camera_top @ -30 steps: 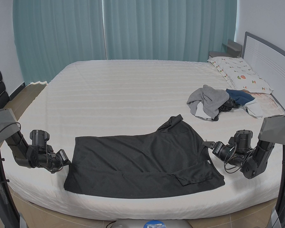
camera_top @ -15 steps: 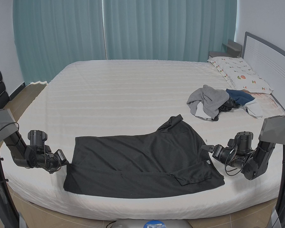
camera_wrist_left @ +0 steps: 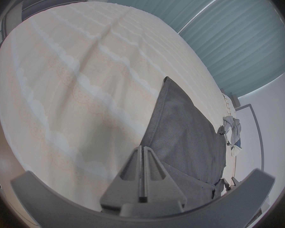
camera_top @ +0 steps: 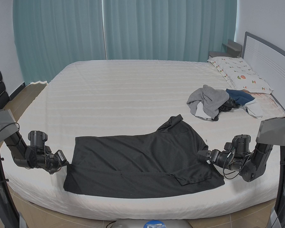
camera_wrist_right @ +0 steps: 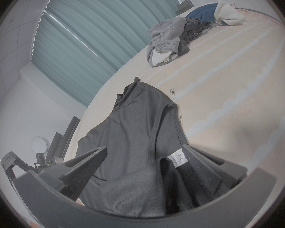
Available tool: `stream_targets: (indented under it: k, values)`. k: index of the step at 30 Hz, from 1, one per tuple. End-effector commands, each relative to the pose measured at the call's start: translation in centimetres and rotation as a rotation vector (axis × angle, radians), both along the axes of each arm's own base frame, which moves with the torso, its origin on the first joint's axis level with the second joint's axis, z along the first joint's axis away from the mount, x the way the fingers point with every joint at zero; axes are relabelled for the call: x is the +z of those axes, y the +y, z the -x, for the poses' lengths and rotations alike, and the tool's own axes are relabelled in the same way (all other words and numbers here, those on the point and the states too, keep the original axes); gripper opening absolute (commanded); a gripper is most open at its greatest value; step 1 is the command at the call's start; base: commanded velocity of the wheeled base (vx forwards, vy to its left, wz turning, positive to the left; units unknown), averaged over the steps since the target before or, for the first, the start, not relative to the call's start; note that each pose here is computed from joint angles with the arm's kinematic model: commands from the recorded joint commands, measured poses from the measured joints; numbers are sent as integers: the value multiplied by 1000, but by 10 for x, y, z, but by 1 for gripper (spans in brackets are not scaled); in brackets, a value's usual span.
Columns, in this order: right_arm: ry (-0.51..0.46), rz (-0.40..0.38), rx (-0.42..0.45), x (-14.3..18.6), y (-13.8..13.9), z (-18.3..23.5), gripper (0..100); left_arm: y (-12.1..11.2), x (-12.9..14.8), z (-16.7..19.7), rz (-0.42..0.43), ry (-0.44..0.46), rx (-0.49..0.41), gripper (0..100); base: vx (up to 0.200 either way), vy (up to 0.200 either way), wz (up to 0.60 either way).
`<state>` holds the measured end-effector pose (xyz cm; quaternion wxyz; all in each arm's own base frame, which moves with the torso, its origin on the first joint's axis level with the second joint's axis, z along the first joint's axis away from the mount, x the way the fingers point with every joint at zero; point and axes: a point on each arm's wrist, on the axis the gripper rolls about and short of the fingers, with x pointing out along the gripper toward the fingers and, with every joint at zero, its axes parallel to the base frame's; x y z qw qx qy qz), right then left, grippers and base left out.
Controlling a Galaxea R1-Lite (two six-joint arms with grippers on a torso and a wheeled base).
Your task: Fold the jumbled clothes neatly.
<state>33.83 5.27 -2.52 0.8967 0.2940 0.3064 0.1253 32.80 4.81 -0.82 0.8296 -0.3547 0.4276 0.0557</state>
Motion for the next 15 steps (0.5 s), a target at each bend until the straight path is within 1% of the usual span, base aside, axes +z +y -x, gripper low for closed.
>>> stream_targets:
  k: [1, 7, 12, 13, 15]
  values:
    - [25, 14, 11, -10, 1, 1, 100, 0, 0, 0, 1, 2, 1, 0, 0, 0, 0]
    - [39, 46, 44, -21, 6, 2, 100, 0, -1, 0, 1, 3, 1, 0, 0, 0, 0]
    - [41, 48, 51, -21, 8, 3, 100, 0, -1, 0, 1, 5, 1, 0, 0, 0, 0]
    - [40, 54, 49, -21, 7, 4, 0, 0, -1, 0, 1, 2, 1, 0, 0, 0, 0]
    - [38, 57, 50, -20, 6, 4, 0, 0, -1, 0, 0, 4, 0, 0, 0, 0, 0]
